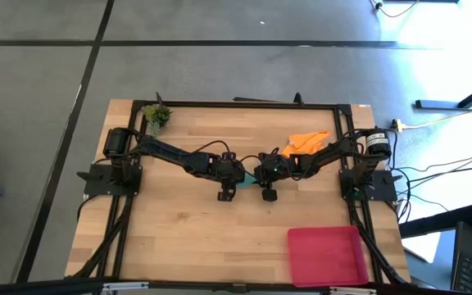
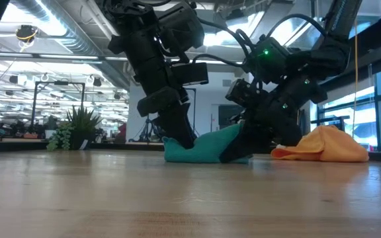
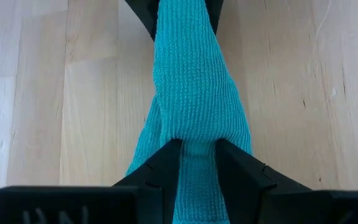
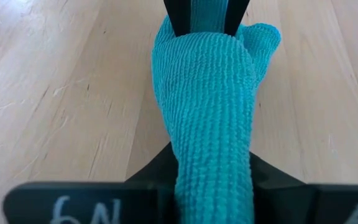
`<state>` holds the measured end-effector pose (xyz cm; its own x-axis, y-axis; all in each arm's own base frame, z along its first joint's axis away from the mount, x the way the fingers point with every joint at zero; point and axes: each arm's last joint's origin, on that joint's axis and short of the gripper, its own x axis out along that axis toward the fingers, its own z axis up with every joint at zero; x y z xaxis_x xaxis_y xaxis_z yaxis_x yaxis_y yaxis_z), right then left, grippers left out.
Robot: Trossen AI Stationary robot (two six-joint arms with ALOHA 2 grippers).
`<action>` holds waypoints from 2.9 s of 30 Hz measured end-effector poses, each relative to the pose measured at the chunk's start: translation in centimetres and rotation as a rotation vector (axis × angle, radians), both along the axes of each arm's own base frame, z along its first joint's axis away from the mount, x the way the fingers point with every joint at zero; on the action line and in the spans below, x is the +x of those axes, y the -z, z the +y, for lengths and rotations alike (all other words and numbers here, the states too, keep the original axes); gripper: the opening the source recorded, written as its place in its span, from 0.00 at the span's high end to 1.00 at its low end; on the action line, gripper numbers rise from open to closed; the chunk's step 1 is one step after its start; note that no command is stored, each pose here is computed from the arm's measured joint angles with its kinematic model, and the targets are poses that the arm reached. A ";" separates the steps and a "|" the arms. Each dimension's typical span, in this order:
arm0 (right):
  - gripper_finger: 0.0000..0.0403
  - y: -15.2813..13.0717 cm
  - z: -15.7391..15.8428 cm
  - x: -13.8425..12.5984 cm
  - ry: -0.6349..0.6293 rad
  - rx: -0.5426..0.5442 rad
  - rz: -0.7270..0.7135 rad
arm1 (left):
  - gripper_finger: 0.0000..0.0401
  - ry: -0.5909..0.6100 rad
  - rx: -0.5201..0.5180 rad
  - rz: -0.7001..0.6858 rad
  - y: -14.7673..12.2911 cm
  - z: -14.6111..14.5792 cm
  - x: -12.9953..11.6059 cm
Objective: Roll microfiber towels into tight, uniform cylinder then place into a basket
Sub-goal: Put the blue microfiber cloth into the red bin
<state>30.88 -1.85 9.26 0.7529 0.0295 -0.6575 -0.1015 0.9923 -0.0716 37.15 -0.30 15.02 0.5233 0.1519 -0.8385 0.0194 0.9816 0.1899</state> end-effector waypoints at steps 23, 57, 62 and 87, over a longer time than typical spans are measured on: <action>0.83 0.0 0.1 0.0 -0.014 0.019 -0.001 | 0.65 -0.007 0.047 0.002 -0.3 0.1 -0.2; 0.92 -11.2 4.1 -6.8 0.132 -0.020 -0.005 | 0.65 -0.100 0.019 -0.132 -9.3 -8.2 -6.2; 0.92 -12.8 6.6 -9.2 0.139 0.030 -0.018 | 0.65 -0.105 0.031 -0.156 -9.3 -9.8 -6.7; 0.92 -14.3 14.2 -17.8 0.022 0.287 0.078 | 0.65 -0.157 0.034 -0.214 -9.5 -11.1 -7.1</action>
